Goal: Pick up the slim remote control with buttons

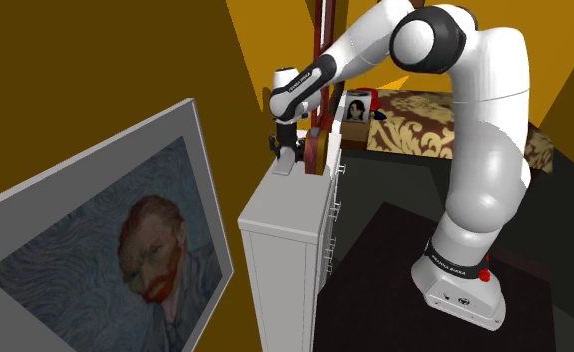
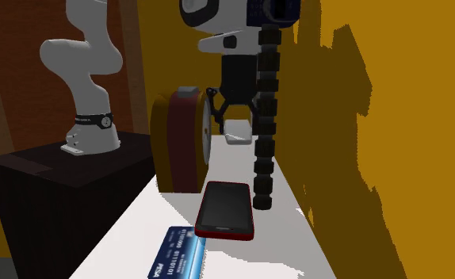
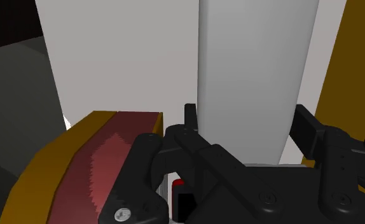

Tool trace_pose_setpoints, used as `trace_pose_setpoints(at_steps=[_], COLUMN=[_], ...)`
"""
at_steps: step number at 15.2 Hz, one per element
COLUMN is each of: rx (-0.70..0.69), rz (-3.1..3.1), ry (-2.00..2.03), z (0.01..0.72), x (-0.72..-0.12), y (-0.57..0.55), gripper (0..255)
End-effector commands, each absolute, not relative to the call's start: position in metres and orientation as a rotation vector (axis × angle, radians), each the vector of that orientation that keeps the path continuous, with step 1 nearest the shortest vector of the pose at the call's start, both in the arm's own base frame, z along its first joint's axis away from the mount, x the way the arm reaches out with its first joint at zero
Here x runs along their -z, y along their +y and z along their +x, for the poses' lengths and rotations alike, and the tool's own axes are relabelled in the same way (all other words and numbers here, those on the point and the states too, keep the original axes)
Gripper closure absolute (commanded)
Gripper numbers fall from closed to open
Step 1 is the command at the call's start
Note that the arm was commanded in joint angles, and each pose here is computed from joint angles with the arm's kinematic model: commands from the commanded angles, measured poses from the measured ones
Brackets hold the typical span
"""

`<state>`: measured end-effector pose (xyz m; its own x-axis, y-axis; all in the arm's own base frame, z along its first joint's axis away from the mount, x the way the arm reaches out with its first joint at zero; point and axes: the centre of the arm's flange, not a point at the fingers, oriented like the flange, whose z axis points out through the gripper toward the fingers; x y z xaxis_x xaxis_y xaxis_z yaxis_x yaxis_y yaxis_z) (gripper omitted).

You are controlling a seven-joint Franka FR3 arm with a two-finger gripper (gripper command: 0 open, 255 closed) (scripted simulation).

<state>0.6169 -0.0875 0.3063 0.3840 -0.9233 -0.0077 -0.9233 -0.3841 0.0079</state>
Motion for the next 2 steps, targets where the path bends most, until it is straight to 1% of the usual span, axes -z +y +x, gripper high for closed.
trace_pose_setpoints(at_steps=[1,2], rx=[0.017,0.017], rz=[2.611,2.611], ry=[-1.742,-1.742], z=[0.6169,0.6169], x=[-0.3124,-0.3124], y=[-0.0873,-0.0873], gripper=[255,255])
